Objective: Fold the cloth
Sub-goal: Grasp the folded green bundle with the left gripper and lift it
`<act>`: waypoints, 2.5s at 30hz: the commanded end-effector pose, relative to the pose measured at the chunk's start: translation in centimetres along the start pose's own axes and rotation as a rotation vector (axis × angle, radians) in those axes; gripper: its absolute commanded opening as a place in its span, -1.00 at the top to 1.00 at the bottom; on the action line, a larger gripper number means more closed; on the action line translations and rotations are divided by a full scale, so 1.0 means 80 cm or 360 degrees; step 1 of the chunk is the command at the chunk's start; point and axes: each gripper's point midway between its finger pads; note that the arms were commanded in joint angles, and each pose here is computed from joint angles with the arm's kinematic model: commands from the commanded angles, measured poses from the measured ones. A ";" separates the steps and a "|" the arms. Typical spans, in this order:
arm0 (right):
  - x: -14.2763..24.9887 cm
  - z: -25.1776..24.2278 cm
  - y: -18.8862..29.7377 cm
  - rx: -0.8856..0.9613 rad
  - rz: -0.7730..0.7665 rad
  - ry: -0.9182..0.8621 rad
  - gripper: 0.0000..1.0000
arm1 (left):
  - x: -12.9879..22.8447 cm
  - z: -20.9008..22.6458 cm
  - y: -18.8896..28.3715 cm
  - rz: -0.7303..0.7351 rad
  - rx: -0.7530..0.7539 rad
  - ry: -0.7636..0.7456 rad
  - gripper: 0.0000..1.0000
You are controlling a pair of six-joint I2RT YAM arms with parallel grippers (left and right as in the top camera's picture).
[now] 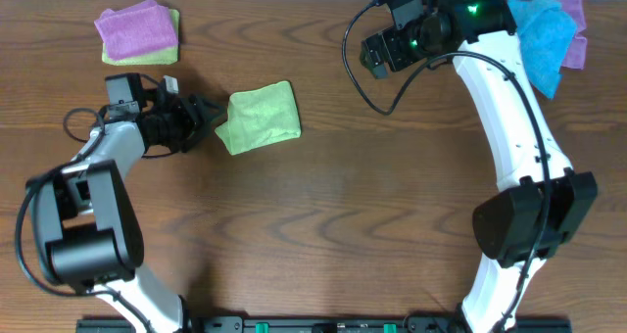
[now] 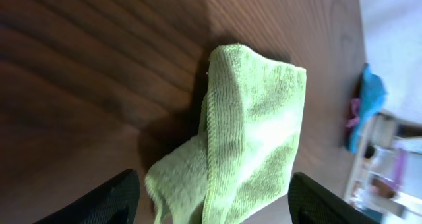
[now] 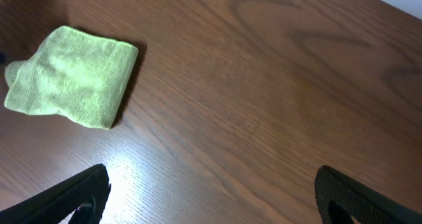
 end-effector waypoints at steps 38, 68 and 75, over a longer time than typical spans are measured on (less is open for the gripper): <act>-0.012 0.003 0.026 -0.0001 -0.0081 0.0033 -0.90 | 0.006 -0.074 -0.127 0.0226 0.0527 -0.0013 0.89; -0.016 0.003 0.026 0.0002 -0.0102 0.0062 -0.87 | -0.241 -0.069 0.102 -0.0171 -0.0753 -0.1053 0.89; -0.006 0.003 0.025 0.0001 -0.0046 0.0048 -0.82 | -0.276 -0.072 0.119 -0.0305 -0.0835 -0.1272 0.89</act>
Point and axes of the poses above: each gripper's point midway between its finger pads, its own y axis back along the fingers, its own z axis along the line the jaws close on, x = y × z, and after that the axes turned 11 degrees about -y, right-handed
